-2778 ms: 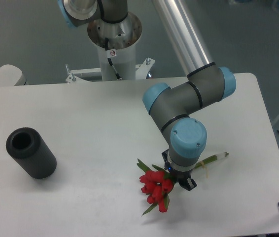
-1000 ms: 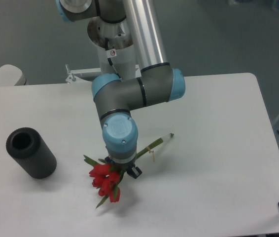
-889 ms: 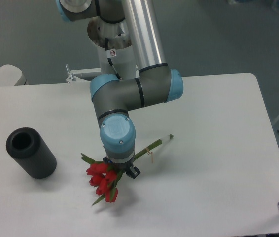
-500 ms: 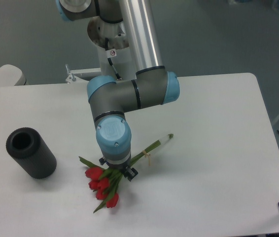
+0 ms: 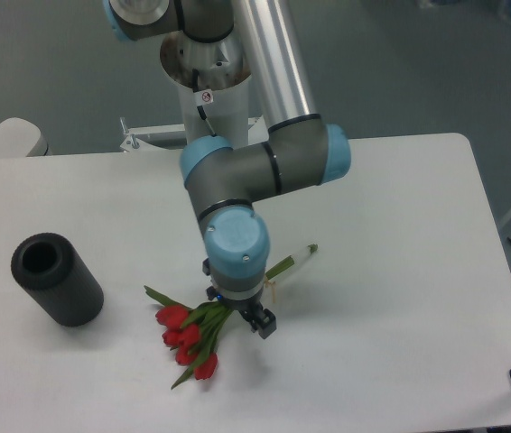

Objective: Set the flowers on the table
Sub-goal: 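Open the gripper to release the tulips onto the table, then lift the open gripper and withdraw it away from the tulips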

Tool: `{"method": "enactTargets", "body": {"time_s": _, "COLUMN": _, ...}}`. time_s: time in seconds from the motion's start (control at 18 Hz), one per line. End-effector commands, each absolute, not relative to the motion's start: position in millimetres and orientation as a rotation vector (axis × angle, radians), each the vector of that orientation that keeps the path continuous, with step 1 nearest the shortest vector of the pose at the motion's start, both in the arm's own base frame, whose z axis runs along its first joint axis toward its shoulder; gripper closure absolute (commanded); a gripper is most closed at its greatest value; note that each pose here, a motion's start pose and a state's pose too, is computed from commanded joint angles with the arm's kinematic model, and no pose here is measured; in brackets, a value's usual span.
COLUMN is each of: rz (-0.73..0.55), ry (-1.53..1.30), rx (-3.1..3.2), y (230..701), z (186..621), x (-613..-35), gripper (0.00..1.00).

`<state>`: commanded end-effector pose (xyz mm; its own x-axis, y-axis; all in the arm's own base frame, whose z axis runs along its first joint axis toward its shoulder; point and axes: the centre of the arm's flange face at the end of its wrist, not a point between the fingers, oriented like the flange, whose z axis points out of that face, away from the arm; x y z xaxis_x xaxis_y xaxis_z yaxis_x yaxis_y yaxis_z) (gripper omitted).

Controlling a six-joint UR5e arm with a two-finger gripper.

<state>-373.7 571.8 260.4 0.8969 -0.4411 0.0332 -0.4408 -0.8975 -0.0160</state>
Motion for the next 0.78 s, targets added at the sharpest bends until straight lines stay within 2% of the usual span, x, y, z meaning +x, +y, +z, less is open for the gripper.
{"method": "enactTargets", "body": {"time_s": 0.78, "rz": 0.032, "ry": 0.851, "rx": -3.002, "y": 568.6, "z": 260.8, "x": -453.4, "gripper": 0.00}}
